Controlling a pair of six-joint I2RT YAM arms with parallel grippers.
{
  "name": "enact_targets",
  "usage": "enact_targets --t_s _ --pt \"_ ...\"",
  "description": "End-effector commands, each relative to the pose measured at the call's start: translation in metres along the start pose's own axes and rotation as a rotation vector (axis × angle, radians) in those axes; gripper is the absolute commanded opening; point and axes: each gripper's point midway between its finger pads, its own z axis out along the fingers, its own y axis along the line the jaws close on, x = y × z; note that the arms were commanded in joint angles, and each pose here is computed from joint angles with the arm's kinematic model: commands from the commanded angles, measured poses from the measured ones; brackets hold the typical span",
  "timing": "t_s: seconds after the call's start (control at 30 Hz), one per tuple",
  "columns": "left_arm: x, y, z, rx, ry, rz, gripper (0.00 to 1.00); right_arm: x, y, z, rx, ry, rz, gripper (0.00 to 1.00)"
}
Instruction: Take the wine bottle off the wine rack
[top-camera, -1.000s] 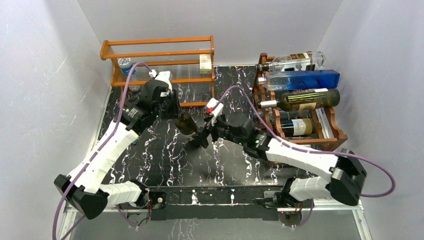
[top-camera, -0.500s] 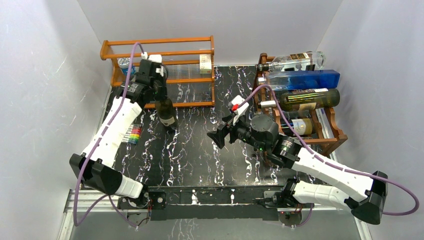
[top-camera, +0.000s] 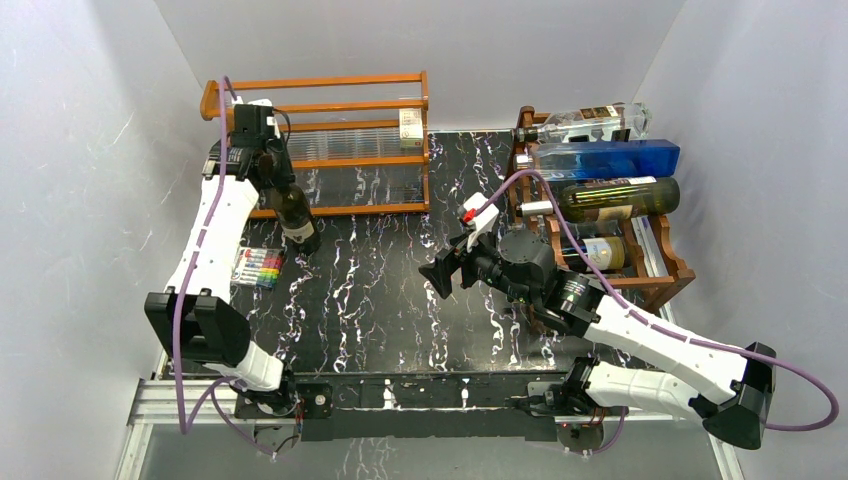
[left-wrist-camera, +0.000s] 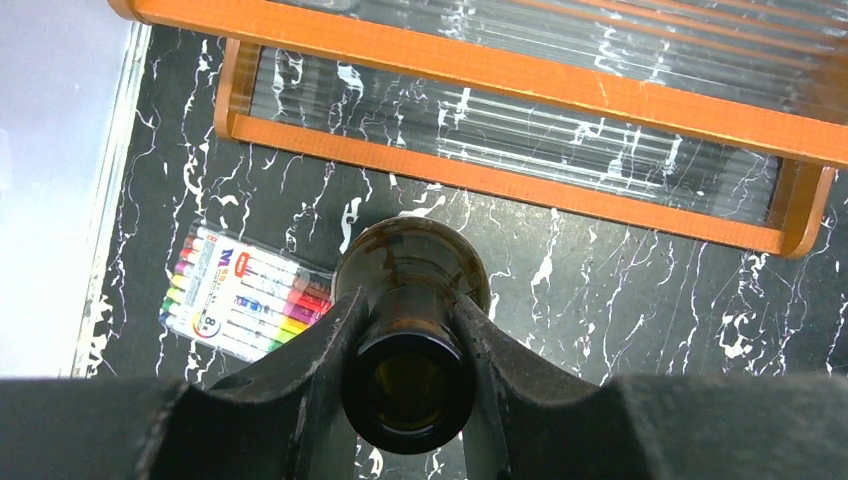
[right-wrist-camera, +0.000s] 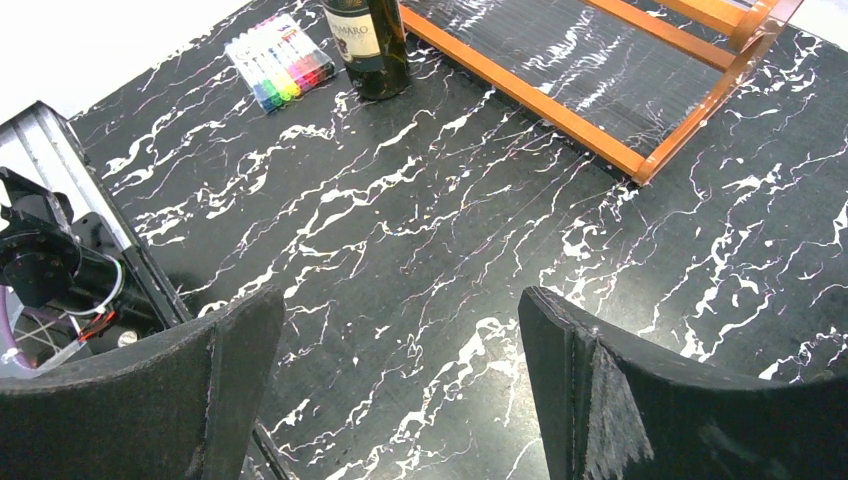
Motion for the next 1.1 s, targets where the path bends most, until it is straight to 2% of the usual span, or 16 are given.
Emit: enact_targets --t_s 0.0,0.03,0.07,0.23,0.3,0.37,0.47,0.63,0.8,0.93,1.07 --pt "-0.036 -0.006 -0.016 0.059 -0.123 -0.029 0.0 -0.021 0.001 -0.002 0.008 -0.059 0.022 0.98" --pt "-0.036 -0.007 -0.017 0.064 -0.123 -0.03 0.0 -0.021 0.001 -0.002 0.01 -0.06 0.022 0.98" --pt "-0.036 -0.007 -0.018 0.069 -0.126 -0.03 0.08 -0.023 0.0 -0.003 0.015 -0.062 0.022 0.98" --pt "-0.033 -0.007 -0.025 0.088 -0.151 -0.018 0.57 -0.026 0.0 -0.004 0.017 -0.071 0.024 0.98" --pt "-0.032 -0.006 -0.03 0.091 -0.159 -0.008 0.73 -0.028 0.0 -0.003 0.016 -0.074 0.025 0.98" --pt "-0.033 -0.005 -0.035 0.099 -0.167 0.005 0.84 -0.028 0.002 -0.002 0.009 -0.066 0.025 0.98" --pt "-0.035 -0.002 -0.05 0.107 -0.187 0.013 0.96 -0.031 0.002 -0.001 0.008 -0.061 0.006 0.98" --pt "-0.036 -0.015 -0.098 0.249 -0.256 -0.006 0.98 -0.04 -0.007 -0.012 0.058 -0.02 -0.047 0.98" --pt "-0.001 -0.047 -0.137 0.528 -0.305 -0.004 0.98 -0.057 -0.019 -0.032 0.121 -0.025 -0.094 0.98" --pt "0.036 -0.082 -0.152 0.806 -0.331 0.06 0.98 -0.07 -0.035 -0.046 0.203 -0.012 -0.153 0.98" --pt "0.052 -0.106 -0.157 0.995 -0.316 0.104 0.98 -0.086 -0.052 -0.061 0.3 0.005 -0.216 0.98"
